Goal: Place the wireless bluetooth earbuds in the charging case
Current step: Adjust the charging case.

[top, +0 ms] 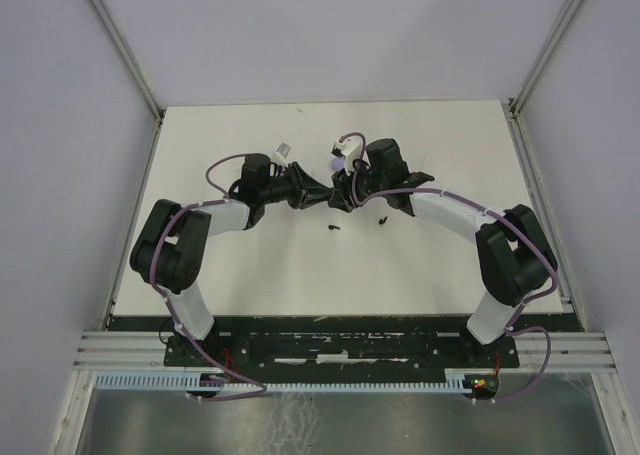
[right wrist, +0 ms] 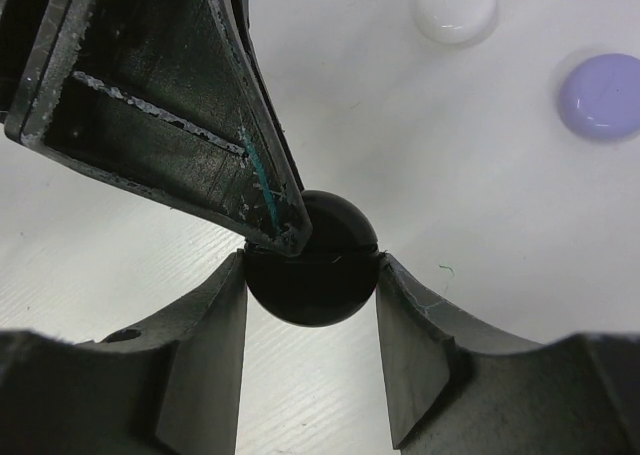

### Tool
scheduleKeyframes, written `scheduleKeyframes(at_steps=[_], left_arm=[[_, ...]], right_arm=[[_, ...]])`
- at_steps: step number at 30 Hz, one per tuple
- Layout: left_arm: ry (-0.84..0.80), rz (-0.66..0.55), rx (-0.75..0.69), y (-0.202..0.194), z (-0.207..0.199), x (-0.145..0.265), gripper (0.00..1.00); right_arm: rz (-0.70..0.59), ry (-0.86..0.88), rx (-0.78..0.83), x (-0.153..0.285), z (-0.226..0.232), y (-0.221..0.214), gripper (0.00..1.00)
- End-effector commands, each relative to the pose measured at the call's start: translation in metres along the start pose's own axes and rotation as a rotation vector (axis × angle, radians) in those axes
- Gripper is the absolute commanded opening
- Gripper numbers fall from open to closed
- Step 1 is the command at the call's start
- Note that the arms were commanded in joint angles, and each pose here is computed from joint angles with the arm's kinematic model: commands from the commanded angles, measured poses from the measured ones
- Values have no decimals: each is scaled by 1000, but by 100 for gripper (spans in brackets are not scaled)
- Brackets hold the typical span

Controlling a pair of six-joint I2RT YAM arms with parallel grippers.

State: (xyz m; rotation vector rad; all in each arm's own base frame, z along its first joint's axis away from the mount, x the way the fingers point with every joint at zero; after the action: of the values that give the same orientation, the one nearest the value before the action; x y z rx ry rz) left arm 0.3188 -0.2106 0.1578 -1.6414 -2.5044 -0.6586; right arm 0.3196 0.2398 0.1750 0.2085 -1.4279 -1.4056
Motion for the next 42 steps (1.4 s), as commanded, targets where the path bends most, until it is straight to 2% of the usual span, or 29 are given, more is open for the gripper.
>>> scheduleKeyframes(at_steps=[1,6,7,8,9,11,12,15,19,23,31,36,42], left_arm=[[-35,-44,-64,9,-13,-1,28],[-44,-51,-66,9,-15,0,11],[-43,-51,-63,9,-15,-1,7],[-42,-52,-64,9,-14,-1,4],[-41,-56,-64,10,-14,-1,3],[-38,-61,-65,11,-14,-1,3],[-37,-63,-63,11,-14,-1,3],[-35,-68,-61,13,-14,-2,3],[-36,-71,-63,15,-14,-3,3],[-38,-72,-63,17,-15,-4,3],[-43,-73,-68,19,-19,-4,3],[-44,-75,-71,22,-22,-5,3],[-64,-63,-80,24,-28,-6,3]], right_arm=[[-119,32,50,9,7,35,11],[-117,31,47,8,6,35,12],[-115,31,43,8,6,35,16],[-115,27,38,8,6,35,27],[-116,13,28,9,5,36,41],[-139,-53,0,13,1,40,59],[-163,-99,-28,18,-3,42,66],[-265,-219,-115,40,-18,49,79],[-318,-379,-171,68,-30,55,84],[-262,-386,-161,71,-30,55,86],[-179,-254,-159,56,-23,51,89],[-119,-94,-113,48,-10,46,87],[-32,-27,-72,35,0,37,87]])
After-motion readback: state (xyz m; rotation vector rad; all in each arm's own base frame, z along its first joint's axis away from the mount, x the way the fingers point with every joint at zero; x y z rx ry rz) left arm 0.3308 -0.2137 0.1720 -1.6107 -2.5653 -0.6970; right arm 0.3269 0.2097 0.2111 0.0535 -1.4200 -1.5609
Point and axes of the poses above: each gripper's point midway between its finger pads, its own x axis back along the fingers, its own z axis along the line the jaws close on, y = z × x, the point moved 9 cm from there along x, back along the fingers, and after that the axes turned 7 degrees about -x, right-handed, at the moved point
